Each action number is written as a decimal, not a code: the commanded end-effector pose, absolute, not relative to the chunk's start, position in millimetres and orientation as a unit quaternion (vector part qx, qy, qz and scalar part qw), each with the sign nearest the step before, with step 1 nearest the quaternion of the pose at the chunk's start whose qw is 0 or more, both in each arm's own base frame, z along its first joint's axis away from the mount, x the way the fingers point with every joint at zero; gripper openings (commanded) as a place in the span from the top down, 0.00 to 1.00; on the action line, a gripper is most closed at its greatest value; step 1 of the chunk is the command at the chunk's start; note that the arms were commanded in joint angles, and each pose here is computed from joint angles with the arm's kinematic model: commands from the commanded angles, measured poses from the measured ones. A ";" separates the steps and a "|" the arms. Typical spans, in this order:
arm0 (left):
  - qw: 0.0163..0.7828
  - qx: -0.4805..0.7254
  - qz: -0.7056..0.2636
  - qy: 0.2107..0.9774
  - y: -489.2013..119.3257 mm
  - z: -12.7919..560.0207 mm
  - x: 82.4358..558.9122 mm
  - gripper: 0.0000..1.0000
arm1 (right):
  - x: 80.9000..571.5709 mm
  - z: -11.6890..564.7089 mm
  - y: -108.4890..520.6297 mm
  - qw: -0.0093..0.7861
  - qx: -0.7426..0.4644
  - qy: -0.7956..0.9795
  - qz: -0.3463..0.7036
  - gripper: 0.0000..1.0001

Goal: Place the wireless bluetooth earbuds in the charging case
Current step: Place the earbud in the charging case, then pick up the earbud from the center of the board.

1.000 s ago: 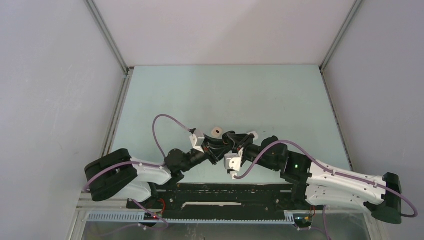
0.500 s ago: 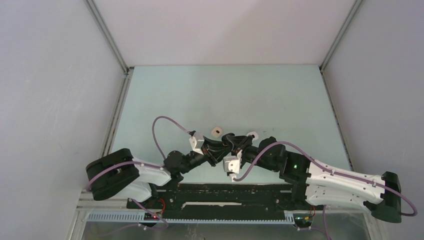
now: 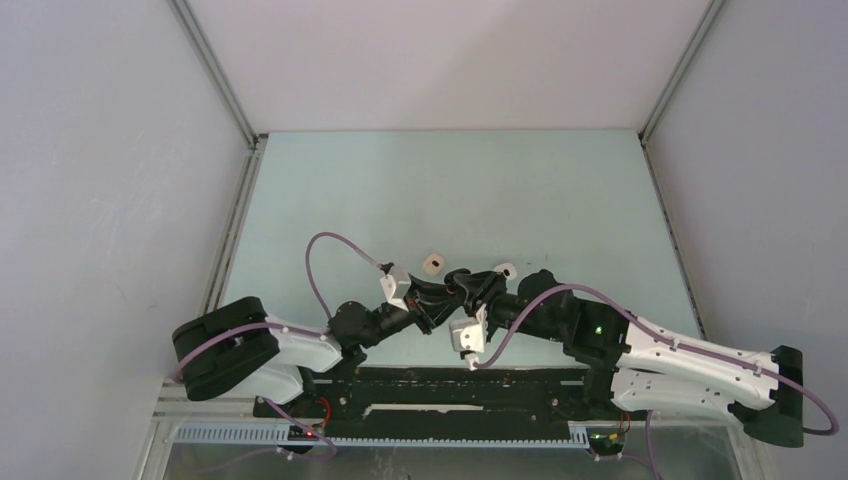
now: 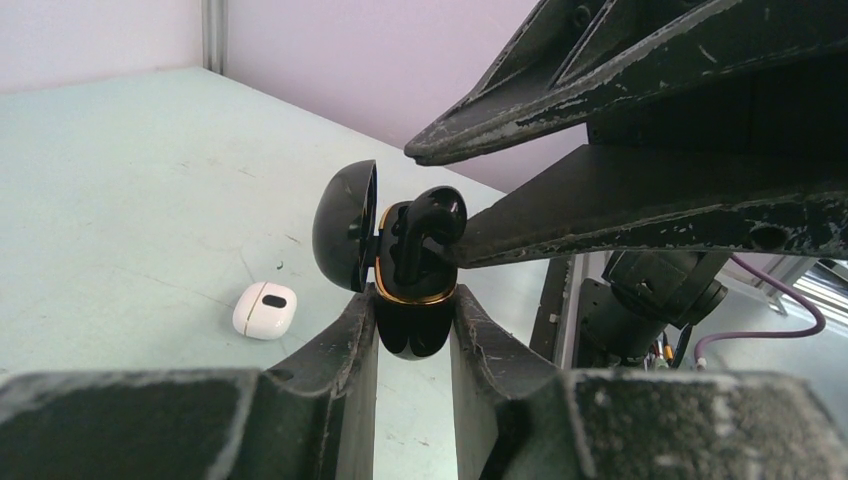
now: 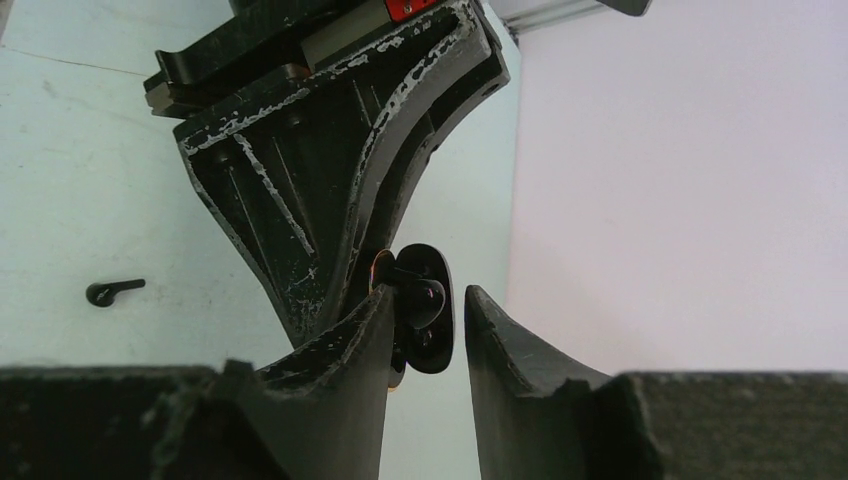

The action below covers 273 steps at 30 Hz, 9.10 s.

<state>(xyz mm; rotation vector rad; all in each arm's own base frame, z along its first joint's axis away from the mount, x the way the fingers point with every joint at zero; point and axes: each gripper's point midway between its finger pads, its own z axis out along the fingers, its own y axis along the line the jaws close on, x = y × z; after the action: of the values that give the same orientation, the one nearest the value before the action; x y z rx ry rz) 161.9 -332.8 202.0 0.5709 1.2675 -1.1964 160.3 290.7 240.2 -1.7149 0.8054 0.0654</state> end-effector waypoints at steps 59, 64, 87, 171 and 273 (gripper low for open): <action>0.662 0.184 -0.420 0.593 -275.1 220.3 185.1 1.00 | 155.5 144.2 148.9 0.324 -0.573 0.718 0.226 0.66; 0.671 0.170 -0.409 0.594 -271.0 223.8 192.3 1.00 | 152.9 130.0 164.9 0.267 -0.628 0.685 0.254 0.68; 0.697 0.092 -0.341 0.625 -211.3 216.1 210.0 1.00 | 146.9 46.2 293.1 0.277 -0.862 0.403 0.133 0.63; 0.693 0.088 -0.356 0.621 -210.3 205.2 205.1 1.00 | 176.3 25.2 262.0 0.270 -0.789 0.529 0.156 0.64; 0.669 0.120 -0.369 0.634 -227.3 192.8 201.5 0.99 | 226.4 45.3 211.9 0.146 -0.399 0.892 0.158 0.62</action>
<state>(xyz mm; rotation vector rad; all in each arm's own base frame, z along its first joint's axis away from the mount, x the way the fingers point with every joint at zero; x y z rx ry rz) 200.2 -225.7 163.9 0.3078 1.5012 -0.7895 208.3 212.0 48.2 -1.3952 2.4080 0.5177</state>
